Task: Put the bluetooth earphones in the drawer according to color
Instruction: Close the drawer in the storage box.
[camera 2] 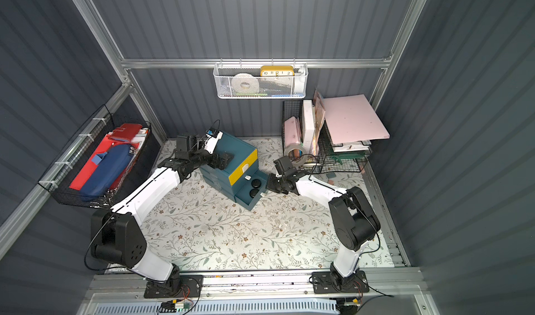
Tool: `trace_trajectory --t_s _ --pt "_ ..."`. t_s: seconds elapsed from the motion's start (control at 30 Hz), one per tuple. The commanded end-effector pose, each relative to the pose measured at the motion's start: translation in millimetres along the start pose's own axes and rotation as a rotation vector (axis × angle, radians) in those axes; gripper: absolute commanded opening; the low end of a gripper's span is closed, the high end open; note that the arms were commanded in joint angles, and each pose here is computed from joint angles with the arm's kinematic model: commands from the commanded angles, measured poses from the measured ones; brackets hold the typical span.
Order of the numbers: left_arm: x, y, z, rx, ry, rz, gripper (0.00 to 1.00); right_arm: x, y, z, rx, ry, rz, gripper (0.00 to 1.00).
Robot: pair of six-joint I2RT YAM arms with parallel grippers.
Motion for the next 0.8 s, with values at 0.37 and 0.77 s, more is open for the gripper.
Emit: trace_trajectory --t_s 0.37,0.77 --pt "6.0 -22.2 -49.9 -0.097 0.197 -0.08 0.99 23.2 9.2 0.7 0.045 0.071 0.056 0.0" --pt "6.2 -22.2 -49.7 -0.097 0.196 -0.08 0.99 51.9 31.2 13.9 0.112 0.076 0.184 0.0"
Point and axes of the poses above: each gripper's point midway between its finger pads, its own x axis out along the fingers, its own y axis along the line the jaws close on, z = x × y, the point moved 4 cm from there along -x, back along the fingers, and after that the axes turned 4 degrees about x, right-handed, at the moved point
